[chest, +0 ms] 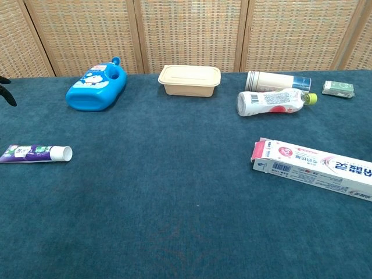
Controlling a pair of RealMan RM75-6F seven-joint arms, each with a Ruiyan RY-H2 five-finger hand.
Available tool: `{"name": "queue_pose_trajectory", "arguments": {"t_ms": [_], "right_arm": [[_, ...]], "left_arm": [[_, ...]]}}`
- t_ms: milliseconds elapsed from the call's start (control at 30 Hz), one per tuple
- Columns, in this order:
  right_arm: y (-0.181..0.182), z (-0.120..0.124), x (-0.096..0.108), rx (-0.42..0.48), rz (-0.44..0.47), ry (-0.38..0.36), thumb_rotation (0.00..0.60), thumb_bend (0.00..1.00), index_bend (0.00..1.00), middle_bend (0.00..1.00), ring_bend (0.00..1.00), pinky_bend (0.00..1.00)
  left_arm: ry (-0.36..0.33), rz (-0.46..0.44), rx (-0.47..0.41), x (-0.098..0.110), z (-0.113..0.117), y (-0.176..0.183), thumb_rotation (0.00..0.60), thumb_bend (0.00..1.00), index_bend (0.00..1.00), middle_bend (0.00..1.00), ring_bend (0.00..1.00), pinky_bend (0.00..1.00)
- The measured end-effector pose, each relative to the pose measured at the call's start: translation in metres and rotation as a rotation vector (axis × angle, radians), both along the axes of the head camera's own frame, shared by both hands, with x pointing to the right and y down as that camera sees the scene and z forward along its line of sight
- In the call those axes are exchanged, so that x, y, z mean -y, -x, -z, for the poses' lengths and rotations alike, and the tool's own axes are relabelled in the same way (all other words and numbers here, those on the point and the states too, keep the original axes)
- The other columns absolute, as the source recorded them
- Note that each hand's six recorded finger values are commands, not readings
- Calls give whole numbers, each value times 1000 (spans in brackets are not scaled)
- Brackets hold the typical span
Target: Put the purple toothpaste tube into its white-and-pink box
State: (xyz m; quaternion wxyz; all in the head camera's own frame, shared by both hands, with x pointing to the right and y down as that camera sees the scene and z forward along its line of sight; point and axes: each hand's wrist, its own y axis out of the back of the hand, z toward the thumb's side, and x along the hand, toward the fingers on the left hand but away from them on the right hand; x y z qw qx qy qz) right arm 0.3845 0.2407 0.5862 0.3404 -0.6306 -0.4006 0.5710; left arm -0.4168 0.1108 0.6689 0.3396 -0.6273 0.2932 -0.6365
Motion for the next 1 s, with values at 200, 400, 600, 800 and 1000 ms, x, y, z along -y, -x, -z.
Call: {"name": "queue_pose_trajectory", "arguments": {"t_ms": [200, 400, 600, 800, 1000], "right_arm": [[-1, 2, 1, 4, -6, -7, 600, 239, 0, 0, 0, 0], [-3, 3, 1, 8, -12, -13, 600, 239, 0, 0, 0, 0], [-1, 3, 2, 11, -7, -18, 600, 239, 0, 0, 0, 0], [-1, 3, 1, 13, -9, -18, 600, 240, 0, 0, 0, 0], [-2, 4, 2, 15, -12, -24, 600, 239, 0, 0, 0, 0]], "left_arm": [[41, -8, 33, 2, -16, -3, 600, 218, 310, 0, 0, 0], [77, -14, 74, 0, -31, -2, 600, 218, 316, 0, 0, 0], [99, -17, 102, -3, -41, 2, 600, 218, 319, 0, 0, 0], [120, -15, 111, -6, -53, 2, 600, 218, 332, 0, 0, 0], [131, -26, 116, -9, -61, -2, 600, 217, 335, 0, 0, 0]]}}
